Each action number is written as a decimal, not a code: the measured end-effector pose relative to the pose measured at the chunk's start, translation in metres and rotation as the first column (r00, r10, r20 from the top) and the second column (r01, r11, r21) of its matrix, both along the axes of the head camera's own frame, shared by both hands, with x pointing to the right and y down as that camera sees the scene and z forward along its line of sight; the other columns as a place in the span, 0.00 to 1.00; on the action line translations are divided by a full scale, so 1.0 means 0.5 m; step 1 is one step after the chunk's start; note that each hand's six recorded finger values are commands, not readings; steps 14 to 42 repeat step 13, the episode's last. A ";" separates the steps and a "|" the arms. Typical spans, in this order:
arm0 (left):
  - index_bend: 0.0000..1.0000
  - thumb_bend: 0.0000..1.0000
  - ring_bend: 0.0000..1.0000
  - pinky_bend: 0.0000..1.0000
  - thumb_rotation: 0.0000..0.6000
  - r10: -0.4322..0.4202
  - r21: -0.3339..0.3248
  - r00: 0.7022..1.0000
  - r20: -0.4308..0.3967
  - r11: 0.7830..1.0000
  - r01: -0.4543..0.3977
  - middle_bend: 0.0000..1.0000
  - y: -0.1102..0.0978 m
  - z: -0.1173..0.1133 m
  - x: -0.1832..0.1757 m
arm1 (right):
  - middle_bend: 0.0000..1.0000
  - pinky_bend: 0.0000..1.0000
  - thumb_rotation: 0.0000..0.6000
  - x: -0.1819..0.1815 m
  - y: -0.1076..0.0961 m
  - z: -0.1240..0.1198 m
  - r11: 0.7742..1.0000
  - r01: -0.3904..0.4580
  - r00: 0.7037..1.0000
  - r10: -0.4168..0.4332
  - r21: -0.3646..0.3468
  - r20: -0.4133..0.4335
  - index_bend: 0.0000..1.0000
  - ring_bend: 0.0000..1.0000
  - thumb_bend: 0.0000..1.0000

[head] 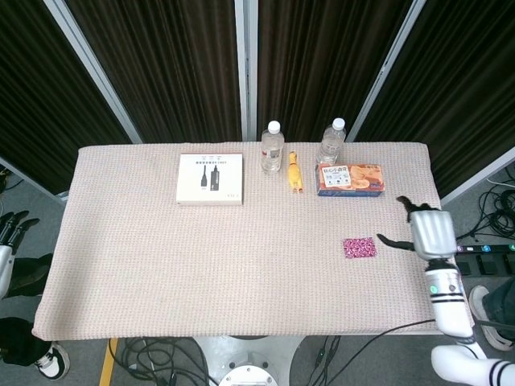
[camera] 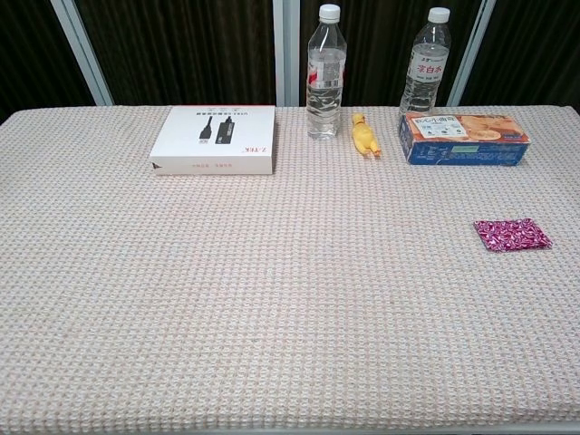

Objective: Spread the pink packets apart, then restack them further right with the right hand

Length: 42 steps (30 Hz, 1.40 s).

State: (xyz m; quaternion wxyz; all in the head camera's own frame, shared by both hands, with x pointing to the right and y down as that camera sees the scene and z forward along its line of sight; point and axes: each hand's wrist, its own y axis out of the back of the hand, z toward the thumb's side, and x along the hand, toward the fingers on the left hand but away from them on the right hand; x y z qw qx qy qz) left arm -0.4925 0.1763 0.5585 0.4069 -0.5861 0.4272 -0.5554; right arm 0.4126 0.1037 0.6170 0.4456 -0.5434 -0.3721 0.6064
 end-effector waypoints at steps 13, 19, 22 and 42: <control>0.25 0.00 0.12 0.24 1.00 0.000 -0.055 1.000 0.005 0.998 0.000 0.23 0.016 0.013 -0.007 | 0.01 0.00 0.10 0.174 0.156 -0.112 0.979 -0.144 0.983 0.158 0.141 -0.092 0.00 0.00 0.00; 0.25 0.00 0.12 0.24 1.00 0.000 -0.055 1.000 0.005 0.998 0.000 0.23 0.016 0.013 -0.007 | 0.01 0.00 0.10 0.174 0.156 -0.112 0.979 -0.144 0.983 0.158 0.141 -0.092 0.00 0.00 0.00; 0.25 0.00 0.12 0.24 1.00 0.000 -0.055 1.000 0.005 0.998 0.000 0.23 0.016 0.013 -0.007 | 0.01 0.00 0.10 0.174 0.156 -0.112 0.979 -0.144 0.983 0.158 0.141 -0.092 0.00 0.00 0.00; 0.25 0.00 0.12 0.24 1.00 0.000 -0.055 1.000 0.005 0.998 0.000 0.23 0.016 0.013 -0.007 | 0.01 0.00 0.10 0.174 0.156 -0.112 0.979 -0.144 0.983 0.158 0.141 -0.092 0.00 0.00 0.00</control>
